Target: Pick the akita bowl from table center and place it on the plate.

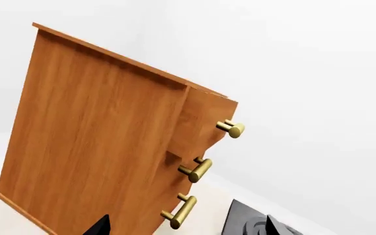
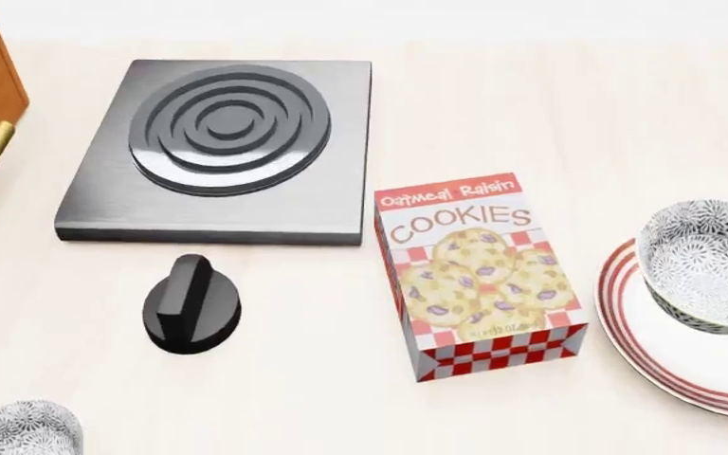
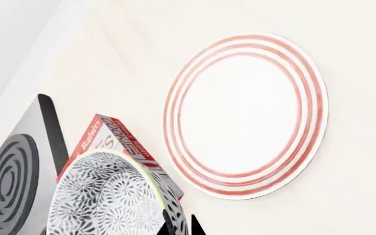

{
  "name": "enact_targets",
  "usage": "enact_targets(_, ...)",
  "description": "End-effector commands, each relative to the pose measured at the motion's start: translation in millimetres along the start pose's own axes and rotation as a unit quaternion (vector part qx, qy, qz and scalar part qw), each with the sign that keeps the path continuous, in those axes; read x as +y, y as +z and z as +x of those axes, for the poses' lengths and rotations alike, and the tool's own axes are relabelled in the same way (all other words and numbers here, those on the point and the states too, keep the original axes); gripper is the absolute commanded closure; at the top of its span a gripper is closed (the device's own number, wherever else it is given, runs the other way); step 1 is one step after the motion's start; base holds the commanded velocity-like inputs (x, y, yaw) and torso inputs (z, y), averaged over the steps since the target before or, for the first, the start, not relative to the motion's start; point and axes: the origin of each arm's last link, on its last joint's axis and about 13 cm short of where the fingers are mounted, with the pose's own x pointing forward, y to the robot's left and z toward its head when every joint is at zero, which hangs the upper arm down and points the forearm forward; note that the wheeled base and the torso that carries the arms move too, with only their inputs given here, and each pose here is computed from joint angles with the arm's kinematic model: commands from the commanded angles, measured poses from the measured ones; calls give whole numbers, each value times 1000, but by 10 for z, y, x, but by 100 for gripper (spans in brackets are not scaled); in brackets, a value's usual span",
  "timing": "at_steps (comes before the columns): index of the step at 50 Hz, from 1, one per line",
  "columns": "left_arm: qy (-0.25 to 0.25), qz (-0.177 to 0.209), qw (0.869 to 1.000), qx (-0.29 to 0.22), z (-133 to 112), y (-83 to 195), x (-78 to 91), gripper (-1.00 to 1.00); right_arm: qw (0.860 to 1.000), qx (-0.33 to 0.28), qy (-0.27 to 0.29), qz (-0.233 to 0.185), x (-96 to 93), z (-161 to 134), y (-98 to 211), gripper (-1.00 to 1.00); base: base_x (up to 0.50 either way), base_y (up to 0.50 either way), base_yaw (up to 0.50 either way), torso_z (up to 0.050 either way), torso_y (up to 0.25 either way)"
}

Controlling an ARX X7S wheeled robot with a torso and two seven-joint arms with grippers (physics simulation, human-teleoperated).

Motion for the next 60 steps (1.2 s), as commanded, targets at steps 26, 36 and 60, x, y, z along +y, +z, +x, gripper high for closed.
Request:
enact_targets(26,0,-23,1000,6,8,10,8,-100,999,-32,24,36,97,-35,310,100,0,0,0,0,-53)
enact_targets(36,1,-21,1000,-3,-10,25,47,-100,997,-39,12,66,20,76,424,100,0,0,0,0,-113)
enact_targets(60,1,-20,1000,-12,-17,41,32,-100,997,-41,20,60,56,67,434,100,0,0,0,1,-145)
